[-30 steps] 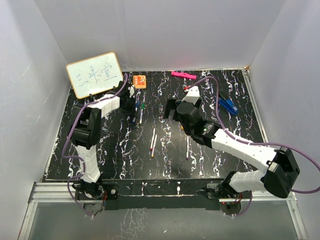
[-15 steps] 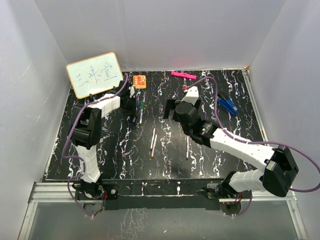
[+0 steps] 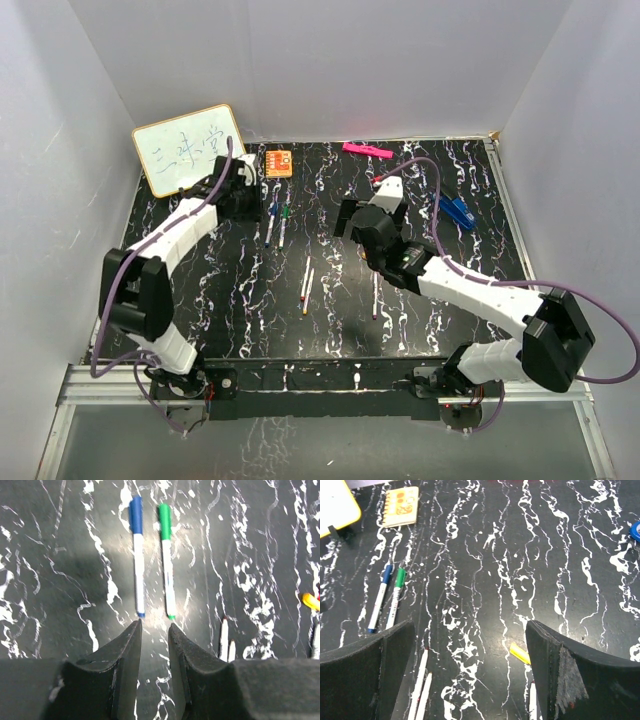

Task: Insert the pens into the pen caps

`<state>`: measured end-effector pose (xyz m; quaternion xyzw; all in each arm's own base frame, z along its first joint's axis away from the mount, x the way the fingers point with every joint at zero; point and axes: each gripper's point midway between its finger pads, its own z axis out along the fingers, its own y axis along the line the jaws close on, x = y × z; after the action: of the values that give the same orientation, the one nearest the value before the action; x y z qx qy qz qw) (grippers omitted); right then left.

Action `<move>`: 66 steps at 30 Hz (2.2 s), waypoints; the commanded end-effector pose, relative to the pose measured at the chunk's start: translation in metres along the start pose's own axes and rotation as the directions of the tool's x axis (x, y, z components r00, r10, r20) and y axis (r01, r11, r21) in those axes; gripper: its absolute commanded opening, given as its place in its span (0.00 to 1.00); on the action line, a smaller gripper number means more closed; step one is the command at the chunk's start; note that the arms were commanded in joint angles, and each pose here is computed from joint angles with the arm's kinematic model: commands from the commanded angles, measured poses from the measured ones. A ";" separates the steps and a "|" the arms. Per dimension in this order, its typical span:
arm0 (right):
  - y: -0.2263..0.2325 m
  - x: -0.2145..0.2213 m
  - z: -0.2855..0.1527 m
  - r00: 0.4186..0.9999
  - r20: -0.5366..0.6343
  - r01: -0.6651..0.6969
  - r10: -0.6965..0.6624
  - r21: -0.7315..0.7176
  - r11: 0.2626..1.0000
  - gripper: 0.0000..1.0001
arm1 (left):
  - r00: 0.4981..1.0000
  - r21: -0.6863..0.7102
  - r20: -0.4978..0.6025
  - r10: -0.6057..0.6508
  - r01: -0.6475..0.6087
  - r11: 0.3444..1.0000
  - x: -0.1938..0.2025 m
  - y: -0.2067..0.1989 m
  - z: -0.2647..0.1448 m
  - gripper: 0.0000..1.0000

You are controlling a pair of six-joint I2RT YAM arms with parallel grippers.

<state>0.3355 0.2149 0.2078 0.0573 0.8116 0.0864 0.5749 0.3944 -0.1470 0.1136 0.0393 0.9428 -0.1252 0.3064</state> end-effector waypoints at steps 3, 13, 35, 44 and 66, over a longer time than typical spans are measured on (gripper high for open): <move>-0.019 -0.014 0.004 0.994 0.060 -0.097 0.094 0.037 0.995 0.80 | 0.997 0.134 -0.038 0.069 -0.063 0.989 0.049 -0.039 -0.027 0.27; -0.060 -0.006 0.018 0.976 0.023 -0.217 0.216 0.081 0.973 0.60 | 0.986 0.216 -0.053 0.157 -0.142 0.966 0.088 -0.089 -0.038 0.28; -0.066 0.000 0.020 0.982 0.000 -0.186 0.187 0.113 0.976 0.63 | 0.951 0.099 -0.227 0.210 -0.192 0.976 0.144 -0.095 -0.006 0.32; -0.064 0.002 0.020 0.982 -0.007 -0.188 0.189 0.099 0.977 0.63 | 0.944 0.083 -0.242 0.223 -0.209 0.974 0.151 -0.098 0.005 0.32; -0.063 0.003 0.019 0.980 -0.006 -0.198 0.199 0.083 0.977 0.63 | 0.923 0.044 -0.300 0.242 -0.240 0.970 0.164 -0.094 0.024 0.31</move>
<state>0.3480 0.1552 0.1699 0.1481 0.8268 0.0935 0.5346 0.2592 -0.2454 0.0161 0.1738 0.9647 -0.0971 0.1726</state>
